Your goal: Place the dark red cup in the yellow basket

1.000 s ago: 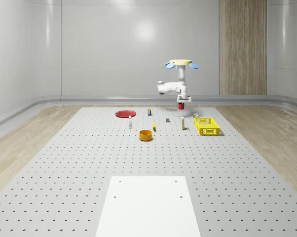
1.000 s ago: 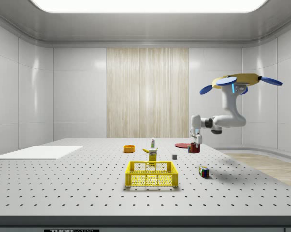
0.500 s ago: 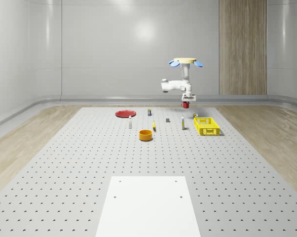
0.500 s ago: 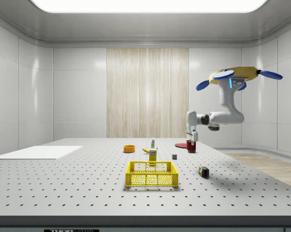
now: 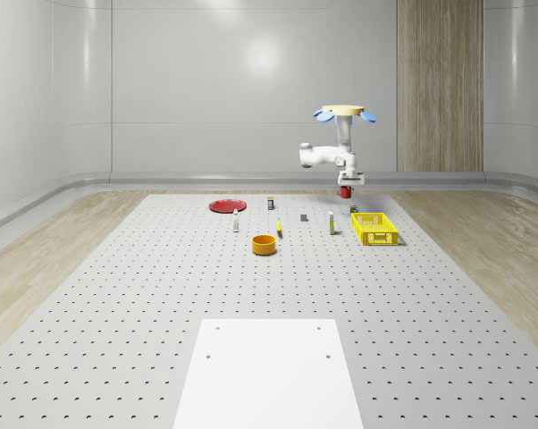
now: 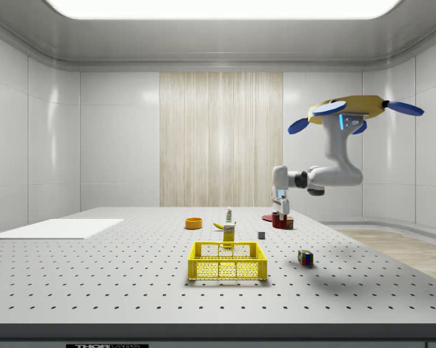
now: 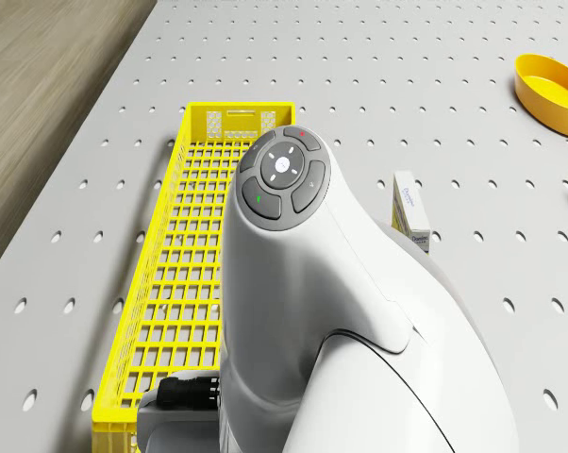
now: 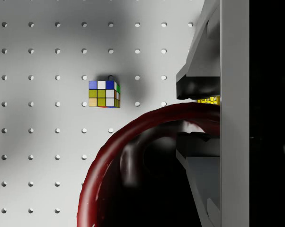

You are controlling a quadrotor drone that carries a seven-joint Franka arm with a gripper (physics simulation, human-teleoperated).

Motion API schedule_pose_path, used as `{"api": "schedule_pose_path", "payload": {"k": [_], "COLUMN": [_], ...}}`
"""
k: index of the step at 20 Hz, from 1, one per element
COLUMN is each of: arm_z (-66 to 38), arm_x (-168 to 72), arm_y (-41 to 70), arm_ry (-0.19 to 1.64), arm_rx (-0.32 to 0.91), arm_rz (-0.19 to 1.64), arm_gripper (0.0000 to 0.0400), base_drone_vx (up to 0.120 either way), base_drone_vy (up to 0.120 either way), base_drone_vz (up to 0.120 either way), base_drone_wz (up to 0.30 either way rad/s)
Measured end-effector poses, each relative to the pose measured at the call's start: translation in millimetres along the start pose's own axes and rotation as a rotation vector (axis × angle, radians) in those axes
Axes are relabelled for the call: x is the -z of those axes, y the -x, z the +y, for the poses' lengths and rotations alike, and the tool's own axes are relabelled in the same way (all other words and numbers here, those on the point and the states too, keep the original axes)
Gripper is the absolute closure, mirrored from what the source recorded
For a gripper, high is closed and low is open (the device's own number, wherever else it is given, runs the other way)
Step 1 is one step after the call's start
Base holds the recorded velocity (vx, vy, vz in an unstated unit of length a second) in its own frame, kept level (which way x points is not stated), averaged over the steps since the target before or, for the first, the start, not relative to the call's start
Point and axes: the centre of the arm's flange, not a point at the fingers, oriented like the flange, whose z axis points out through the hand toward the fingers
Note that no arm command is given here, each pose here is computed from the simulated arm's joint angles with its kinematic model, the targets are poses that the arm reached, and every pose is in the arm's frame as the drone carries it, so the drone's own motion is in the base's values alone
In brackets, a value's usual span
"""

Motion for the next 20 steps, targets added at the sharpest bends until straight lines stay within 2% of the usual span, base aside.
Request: {"api": "schedule_pose_path", "payload": {"k": [3, 7, 15, 20], "arm_z": [0.0, 0.0, 0.0, 0.0], "arm_x": [0.0, 0.0, 0.0, 0.0], "arm_y": [0.0, 0.0, 0.0, 0.0], "arm_ry": [0.0, 0.0, 0.0, 0.0], "arm_rx": [0.0, 0.0, 0.0, 0.0], "arm_rz": [0.0, 0.0, 0.0, 0.0], "arm_gripper": [0.03, 0.03, 0.03, 0.03], "base_drone_vx": [0.12, 0.12, 0.12, 0.12], "base_drone_vy": [0.013, 0.12, 0.08, 0.008], "base_drone_vz": [0.0, 0.0, 0.0, 0.0], "base_drone_wz": [0.0, 0.0, 0.0, 0.0]}}
